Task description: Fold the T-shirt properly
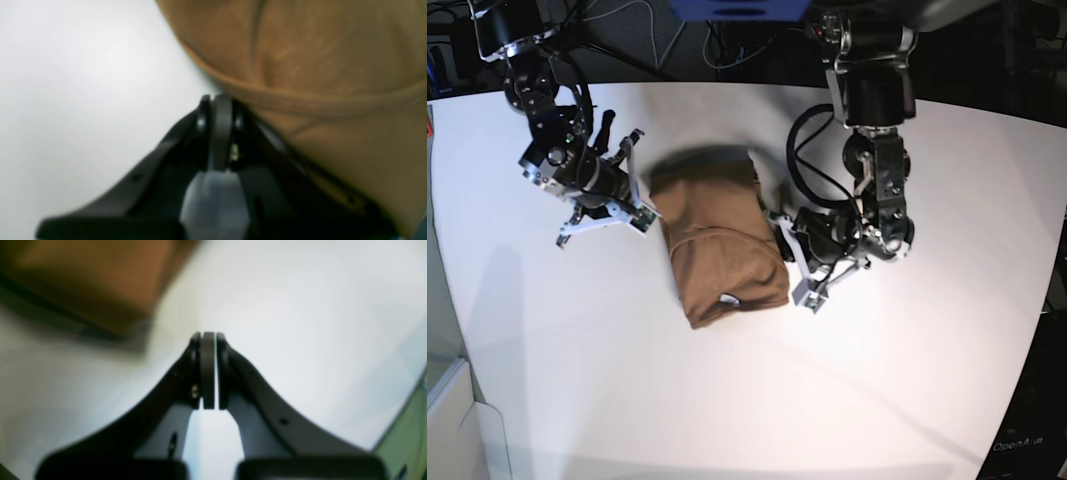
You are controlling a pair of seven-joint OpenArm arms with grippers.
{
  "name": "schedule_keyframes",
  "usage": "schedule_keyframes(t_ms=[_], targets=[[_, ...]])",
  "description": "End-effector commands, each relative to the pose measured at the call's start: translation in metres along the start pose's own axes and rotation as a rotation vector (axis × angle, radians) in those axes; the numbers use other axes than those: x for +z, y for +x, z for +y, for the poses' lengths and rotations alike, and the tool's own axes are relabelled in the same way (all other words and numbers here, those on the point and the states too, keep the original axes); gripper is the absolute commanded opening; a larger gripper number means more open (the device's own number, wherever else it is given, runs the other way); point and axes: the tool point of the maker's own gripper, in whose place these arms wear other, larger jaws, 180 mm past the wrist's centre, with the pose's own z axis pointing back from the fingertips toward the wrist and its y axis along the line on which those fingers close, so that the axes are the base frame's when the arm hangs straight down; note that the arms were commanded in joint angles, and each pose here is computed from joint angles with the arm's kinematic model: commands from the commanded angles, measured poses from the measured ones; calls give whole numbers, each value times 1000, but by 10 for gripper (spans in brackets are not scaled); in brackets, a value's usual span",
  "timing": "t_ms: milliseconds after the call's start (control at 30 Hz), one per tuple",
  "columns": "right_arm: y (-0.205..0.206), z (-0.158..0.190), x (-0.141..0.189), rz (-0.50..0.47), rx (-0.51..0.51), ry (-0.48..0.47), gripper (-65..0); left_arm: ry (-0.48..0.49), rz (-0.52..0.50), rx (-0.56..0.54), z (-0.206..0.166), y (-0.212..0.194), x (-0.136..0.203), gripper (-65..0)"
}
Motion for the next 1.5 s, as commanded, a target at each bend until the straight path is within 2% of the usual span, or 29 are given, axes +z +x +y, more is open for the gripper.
schedule_keyframes(t_ms=[0, 233, 467, 600, 800, 900, 967, 1167, 1267, 1367, 1467], targets=[[12, -6, 3, -45, 5, -14, -649, 1, -22, -7, 1, 14, 0, -625], [27, 29, 0, -77, -38, 59, -649, -39, -38, 3, 1, 33, -13, -625], [40, 60, -2, -106, -99, 118, -649, -32, -111, -10, 4, 58, -9, -625], [39, 60, -2, -105, -100, 117, -649, -32, -116, -9, 5, 59, -8, -625], [24, 35, 0, -73, -51, 67, -649, 11, -108, -8, 20, 45, 2, -625], [13, 24, 1, -48, -25, 46, -649, 89, -146, -2, 44, 45, 25, -625], [6, 7, 3, -35, -37, 9, -649, 129, -127, -4, 53, 37, 37, -625], [-44, -20, 27, 41, -143, -90, -649, 351, 29, -86, 101, -23, 106, -625], [-65, -21, 47, 72, -177, -128, -649, 427, 108, -132, 112, -55, 138, -625], [-90, -17, 67, 118, -209, -155, -649, 481, 154, -133, 112, -90, 166, -625], [-106, 0, 76, 111, -266, -149, -649, 517, 183, -140, 105, -113, 188, -625]])
